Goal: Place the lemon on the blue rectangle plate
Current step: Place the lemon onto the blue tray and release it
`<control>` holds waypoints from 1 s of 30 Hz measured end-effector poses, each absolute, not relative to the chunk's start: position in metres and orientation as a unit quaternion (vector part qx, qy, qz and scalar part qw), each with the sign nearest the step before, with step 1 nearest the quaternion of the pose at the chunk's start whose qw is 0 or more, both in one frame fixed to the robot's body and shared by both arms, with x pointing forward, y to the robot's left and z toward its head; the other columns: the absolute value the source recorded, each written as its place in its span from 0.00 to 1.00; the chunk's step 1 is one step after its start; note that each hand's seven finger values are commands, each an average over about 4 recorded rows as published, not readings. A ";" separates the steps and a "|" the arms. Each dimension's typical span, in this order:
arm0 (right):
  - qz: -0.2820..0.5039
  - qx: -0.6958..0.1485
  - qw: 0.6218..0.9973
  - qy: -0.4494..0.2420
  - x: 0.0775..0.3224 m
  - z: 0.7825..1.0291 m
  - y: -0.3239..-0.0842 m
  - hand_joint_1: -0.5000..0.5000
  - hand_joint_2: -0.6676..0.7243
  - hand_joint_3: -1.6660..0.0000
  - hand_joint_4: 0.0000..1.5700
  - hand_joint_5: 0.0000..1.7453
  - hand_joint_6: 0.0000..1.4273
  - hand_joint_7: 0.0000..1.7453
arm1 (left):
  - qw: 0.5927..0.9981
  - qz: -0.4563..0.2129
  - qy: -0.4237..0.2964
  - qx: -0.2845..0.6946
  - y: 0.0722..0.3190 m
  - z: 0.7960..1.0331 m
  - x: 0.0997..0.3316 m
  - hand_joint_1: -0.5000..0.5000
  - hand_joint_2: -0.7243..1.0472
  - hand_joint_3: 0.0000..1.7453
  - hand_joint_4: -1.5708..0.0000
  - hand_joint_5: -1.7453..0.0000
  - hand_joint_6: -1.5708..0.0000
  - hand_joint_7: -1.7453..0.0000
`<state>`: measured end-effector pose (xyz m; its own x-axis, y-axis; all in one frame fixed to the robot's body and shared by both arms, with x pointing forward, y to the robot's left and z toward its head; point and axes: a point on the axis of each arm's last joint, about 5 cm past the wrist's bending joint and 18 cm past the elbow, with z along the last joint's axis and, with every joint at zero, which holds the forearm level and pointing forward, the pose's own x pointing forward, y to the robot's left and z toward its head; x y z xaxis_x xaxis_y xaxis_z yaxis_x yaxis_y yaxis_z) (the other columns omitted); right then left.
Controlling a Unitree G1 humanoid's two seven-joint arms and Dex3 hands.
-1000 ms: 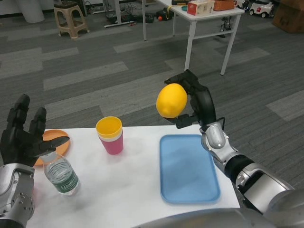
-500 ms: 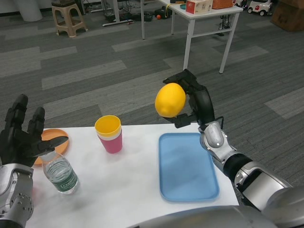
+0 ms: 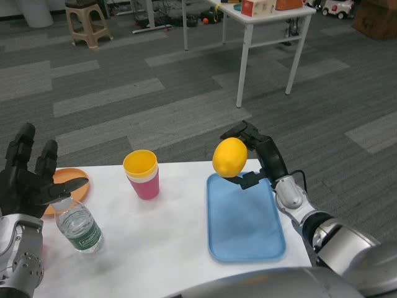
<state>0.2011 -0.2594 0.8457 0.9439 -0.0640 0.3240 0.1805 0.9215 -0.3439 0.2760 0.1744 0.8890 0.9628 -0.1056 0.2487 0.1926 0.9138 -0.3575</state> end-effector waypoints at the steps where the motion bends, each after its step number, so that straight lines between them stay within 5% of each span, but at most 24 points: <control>1: -0.061 -0.194 0.969 -0.141 0.198 0.842 -0.261 0.33 0.05 0.29 0.51 0.72 0.90 0.92 | 0.972 -0.077 -0.113 -0.193 0.174 0.889 0.276 0.04 0.50 0.05 1.00 0.88 1.00 0.88; 11: -0.014 -0.220 0.972 -0.081 0.188 0.831 -0.267 0.33 0.05 0.29 0.35 0.69 0.87 0.96 | 0.972 -0.081 -0.110 -0.191 0.173 0.889 0.276 0.03 0.50 0.05 1.00 0.88 1.00 0.88; 15: 0.010 -0.230 0.971 -0.063 0.186 0.829 -0.267 0.33 0.05 0.29 0.14 0.44 0.79 0.92 | 0.972 -0.082 -0.110 -0.191 0.173 0.888 0.276 0.04 0.50 0.05 1.00 0.88 1.00 0.88; 19: 0.036 -0.247 0.967 -0.048 0.185 0.829 -0.271 0.33 0.06 0.25 0.05 0.32 0.66 0.89 | 0.972 -0.082 -0.109 -0.191 0.173 0.888 0.276 0.04 0.50 0.05 1.00 0.88 1.00 0.88; 22: 0.053 -0.262 0.963 -0.037 0.183 0.830 -0.276 0.33 0.08 0.24 0.02 0.17 0.41 0.69 | 0.972 -0.082 -0.108 -0.190 0.173 0.888 0.276 0.04 0.50 0.05 1.00 0.88 1.00 0.88; 24: 0.057 -0.265 0.962 -0.029 0.182 0.829 -0.277 0.32 0.09 0.24 0.01 0.07 0.22 0.47 | 0.972 -0.081 -0.107 -0.190 0.173 0.887 0.276 0.04 0.50 0.05 1.00 0.88 1.00 0.88; 30: 0.053 -0.263 0.963 -0.021 0.181 0.828 -0.278 0.25 0.09 0.19 0.00 0.00 0.01 0.02 | 0.974 -0.079 -0.099 -0.189 0.173 0.884 0.275 0.03 0.50 0.05 1.00 0.88 1.00 0.88</control>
<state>0.1811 -0.2779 0.8280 0.9934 0.1140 0.0126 -0.0917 0.8560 -0.5088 0.2749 0.1729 0.8844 0.9680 -0.1164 0.2225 0.1913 0.9159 -0.3530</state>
